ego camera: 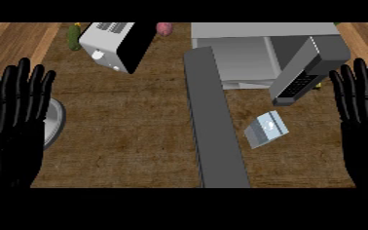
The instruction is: Pick up the milk, place it into the microwave and close the microwave
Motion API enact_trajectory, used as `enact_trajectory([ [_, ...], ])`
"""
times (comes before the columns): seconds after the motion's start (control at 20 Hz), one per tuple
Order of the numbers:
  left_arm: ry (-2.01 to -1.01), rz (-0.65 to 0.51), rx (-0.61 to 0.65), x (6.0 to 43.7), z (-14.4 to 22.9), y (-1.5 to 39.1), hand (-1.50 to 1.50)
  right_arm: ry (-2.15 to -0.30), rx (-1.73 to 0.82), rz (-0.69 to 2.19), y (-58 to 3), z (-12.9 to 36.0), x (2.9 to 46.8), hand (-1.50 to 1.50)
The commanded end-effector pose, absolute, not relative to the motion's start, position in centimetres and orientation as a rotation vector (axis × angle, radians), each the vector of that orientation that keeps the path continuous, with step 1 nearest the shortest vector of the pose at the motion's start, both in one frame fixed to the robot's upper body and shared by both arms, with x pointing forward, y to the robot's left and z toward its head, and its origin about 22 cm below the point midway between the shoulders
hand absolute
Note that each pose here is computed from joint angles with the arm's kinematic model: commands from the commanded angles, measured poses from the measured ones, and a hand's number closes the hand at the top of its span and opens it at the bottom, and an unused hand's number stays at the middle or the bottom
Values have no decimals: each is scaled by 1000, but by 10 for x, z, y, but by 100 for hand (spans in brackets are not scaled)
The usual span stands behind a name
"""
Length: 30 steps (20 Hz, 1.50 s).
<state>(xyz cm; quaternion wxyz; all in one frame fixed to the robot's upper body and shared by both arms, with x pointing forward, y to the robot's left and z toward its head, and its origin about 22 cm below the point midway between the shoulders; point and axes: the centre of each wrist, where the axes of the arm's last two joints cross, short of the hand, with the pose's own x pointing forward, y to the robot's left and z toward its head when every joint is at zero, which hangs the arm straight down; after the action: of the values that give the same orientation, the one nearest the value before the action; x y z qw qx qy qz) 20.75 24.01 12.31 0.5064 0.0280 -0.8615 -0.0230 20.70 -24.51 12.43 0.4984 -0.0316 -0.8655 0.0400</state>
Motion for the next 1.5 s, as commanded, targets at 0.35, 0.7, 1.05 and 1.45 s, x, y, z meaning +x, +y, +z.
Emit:
enact_trajectory([
  [0.35,-1938,71,64,214,95,244,-150,-1984,175,8,-171,117,199,-150],
  [0.7,-1929,100,87,171,92,244,-150,-1972,194,-15,-149,113,164,-150],
  [1.05,-1935,90,72,152,76,237,-150,-1996,21,-30,-129,103,176,-150],
  [1.45,-1914,69,83,122,69,232,-150,-2003,-240,-65,-154,77,177,-150],
])
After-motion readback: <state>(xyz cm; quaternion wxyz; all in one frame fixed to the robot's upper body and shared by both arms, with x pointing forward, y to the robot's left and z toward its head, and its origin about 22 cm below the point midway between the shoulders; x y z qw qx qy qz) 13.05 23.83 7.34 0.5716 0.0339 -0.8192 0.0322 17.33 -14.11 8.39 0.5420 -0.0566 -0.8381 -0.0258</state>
